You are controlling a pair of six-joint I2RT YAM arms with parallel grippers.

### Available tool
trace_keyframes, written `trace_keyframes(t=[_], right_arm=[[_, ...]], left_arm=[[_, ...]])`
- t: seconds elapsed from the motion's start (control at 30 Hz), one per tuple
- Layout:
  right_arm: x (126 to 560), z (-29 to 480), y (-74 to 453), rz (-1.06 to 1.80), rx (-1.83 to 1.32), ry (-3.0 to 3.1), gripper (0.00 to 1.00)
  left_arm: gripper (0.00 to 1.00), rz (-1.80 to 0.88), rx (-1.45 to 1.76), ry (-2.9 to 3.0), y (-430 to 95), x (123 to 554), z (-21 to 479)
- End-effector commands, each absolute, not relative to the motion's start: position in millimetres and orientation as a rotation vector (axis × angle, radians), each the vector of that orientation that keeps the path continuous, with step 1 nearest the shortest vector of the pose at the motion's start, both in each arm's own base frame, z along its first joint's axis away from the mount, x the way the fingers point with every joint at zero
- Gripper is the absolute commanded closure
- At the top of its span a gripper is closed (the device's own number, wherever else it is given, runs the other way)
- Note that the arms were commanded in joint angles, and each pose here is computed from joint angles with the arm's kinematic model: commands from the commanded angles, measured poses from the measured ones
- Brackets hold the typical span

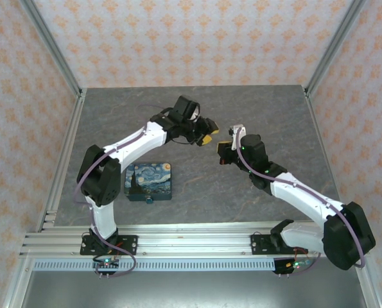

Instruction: Unlock the padlock with the key

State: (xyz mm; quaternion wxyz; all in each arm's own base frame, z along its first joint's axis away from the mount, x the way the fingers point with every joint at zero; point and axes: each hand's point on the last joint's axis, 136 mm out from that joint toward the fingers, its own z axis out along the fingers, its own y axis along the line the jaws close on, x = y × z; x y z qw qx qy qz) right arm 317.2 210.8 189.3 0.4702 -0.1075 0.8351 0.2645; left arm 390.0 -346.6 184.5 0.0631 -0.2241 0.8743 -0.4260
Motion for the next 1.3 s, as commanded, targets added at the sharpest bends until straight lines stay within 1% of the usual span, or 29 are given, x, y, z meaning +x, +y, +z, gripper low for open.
trace_keyframes(t=[0.0, 0.1, 0.13, 0.4, 0.67, 0.9, 1.03, 1.13, 1.2, 1.27], right_arm=[[322, 209, 216, 0.645, -0.292, 1.995, 1.00], [322, 208, 216, 0.642, -0.295, 1.997, 1.00], [322, 209, 216, 0.642, -0.296, 1.996, 1.00], [322, 207, 216, 0.638, -0.298, 2.004, 1.00], [322, 206, 215, 0.634, -0.296, 2.008, 1.00], [323, 205, 215, 0.629, -0.294, 2.010, 1.00], [324, 205, 215, 0.628, -0.292, 2.012, 1.00], [324, 205, 215, 0.630, -0.290, 2.011, 1.00], [324, 205, 215, 0.633, -0.286, 2.010, 1.00], [325, 206, 216, 0.636, -0.281, 2.009, 1.00]], left_arm=[[0.59, -1.289, -0.677, 2.682, -356, 383, 184], [0.60, -1.298, -0.659, 2.684, -362, 380, 188], [0.61, -1.277, -0.671, 2.711, -365, 381, 174], [0.71, -1.251, -0.673, 2.718, -365, 380, 169], [0.77, -1.237, -0.667, 2.722, -363, 380, 168], [0.87, -1.240, -0.655, 2.719, -364, 379, 172], [0.90, -1.239, -0.652, 2.721, -364, 378, 172], [0.95, -1.238, -0.644, 2.721, -365, 378, 174], [1.00, -1.235, -0.644, 2.723, -365, 378, 173], [1.00, -1.238, -0.636, 2.721, -366, 378, 174]])
